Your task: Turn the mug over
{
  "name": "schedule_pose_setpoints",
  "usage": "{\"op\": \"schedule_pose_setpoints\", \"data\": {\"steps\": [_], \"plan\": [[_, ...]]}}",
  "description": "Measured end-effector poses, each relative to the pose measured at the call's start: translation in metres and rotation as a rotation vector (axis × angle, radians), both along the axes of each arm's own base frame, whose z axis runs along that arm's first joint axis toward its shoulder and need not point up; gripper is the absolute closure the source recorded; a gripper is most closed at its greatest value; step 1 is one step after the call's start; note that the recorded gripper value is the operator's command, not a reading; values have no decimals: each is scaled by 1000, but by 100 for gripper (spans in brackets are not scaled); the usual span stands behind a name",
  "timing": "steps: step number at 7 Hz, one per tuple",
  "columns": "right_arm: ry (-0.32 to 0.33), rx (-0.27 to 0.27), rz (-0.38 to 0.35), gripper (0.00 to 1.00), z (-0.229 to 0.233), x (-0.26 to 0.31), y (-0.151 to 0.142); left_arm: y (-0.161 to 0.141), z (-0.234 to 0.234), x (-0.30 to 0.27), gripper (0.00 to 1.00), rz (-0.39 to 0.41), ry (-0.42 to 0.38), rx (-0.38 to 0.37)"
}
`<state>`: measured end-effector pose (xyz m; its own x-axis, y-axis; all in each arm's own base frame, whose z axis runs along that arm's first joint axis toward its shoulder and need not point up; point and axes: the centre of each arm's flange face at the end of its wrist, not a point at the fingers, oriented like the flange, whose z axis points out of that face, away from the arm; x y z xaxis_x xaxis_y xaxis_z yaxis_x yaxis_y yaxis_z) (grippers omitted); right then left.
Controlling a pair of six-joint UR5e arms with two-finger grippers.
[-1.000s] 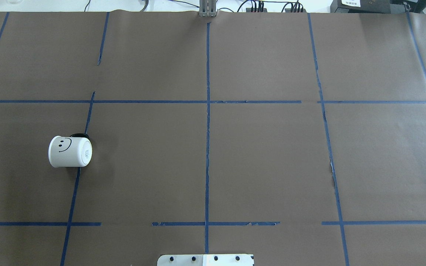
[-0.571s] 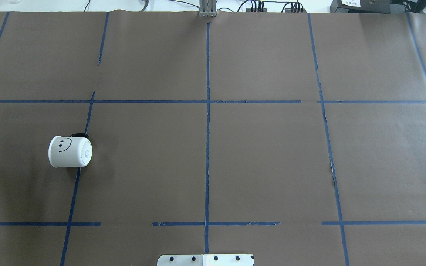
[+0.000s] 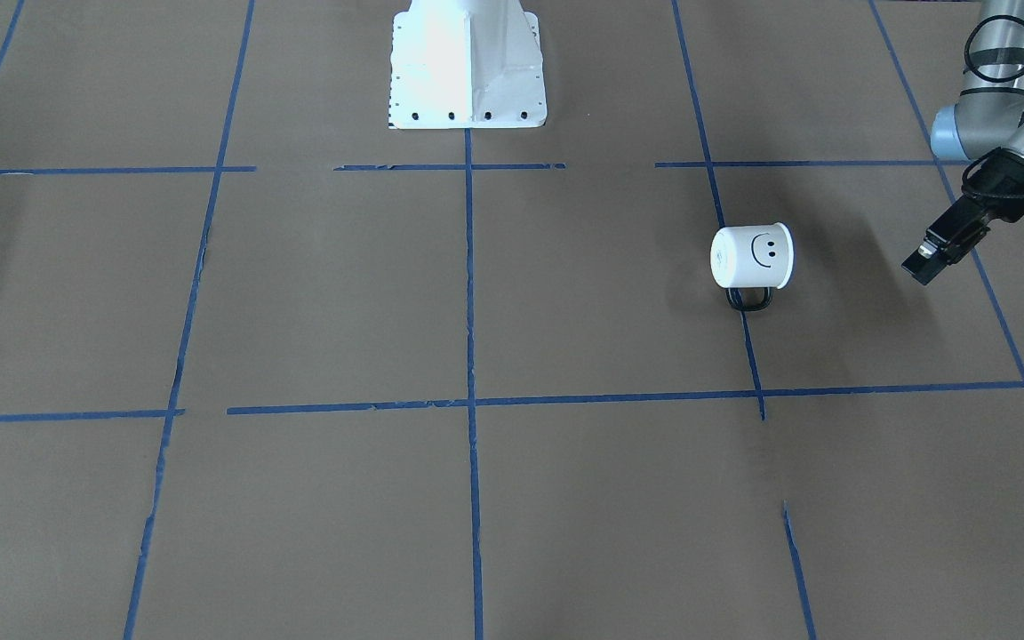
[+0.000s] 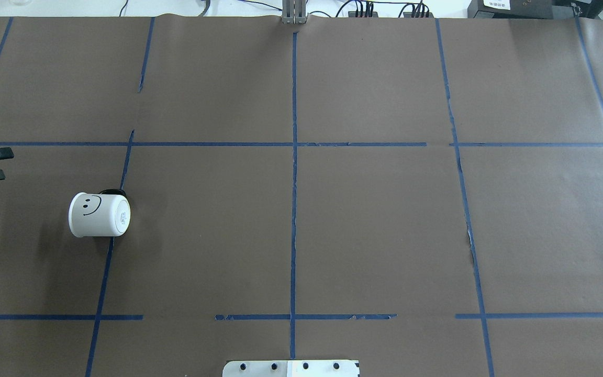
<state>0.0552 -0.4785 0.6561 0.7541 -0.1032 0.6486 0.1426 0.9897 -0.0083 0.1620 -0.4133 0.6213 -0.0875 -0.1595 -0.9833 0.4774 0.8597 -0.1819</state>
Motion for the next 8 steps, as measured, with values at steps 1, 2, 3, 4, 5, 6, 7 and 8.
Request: {"op": "schedule_pose_setpoints", "data": {"steps": [1,2,3,4,5,6,7,8], "plan": [[0,0,0,0,0,0,0,5,2,7,0,27,78,30],[0,-1,0,0,0,0,0,2,-4,20,1,53,145,46],[0,-1,0,0,0,0,0,2,-9,33,2,72,194,62],[0,-1,0,0,0,0,0,10,-9,48,3,79,246,83],[0,0,0,0,0,0,0,17,-8,63,3,77,296,92],[0,0,0,0,0,0,0,26,-6,77,3,70,345,95],[0,0,0,0,0,0,0,36,-5,91,3,74,387,87],[0,0,0,0,0,0,0,42,-3,100,3,83,403,78]]}}
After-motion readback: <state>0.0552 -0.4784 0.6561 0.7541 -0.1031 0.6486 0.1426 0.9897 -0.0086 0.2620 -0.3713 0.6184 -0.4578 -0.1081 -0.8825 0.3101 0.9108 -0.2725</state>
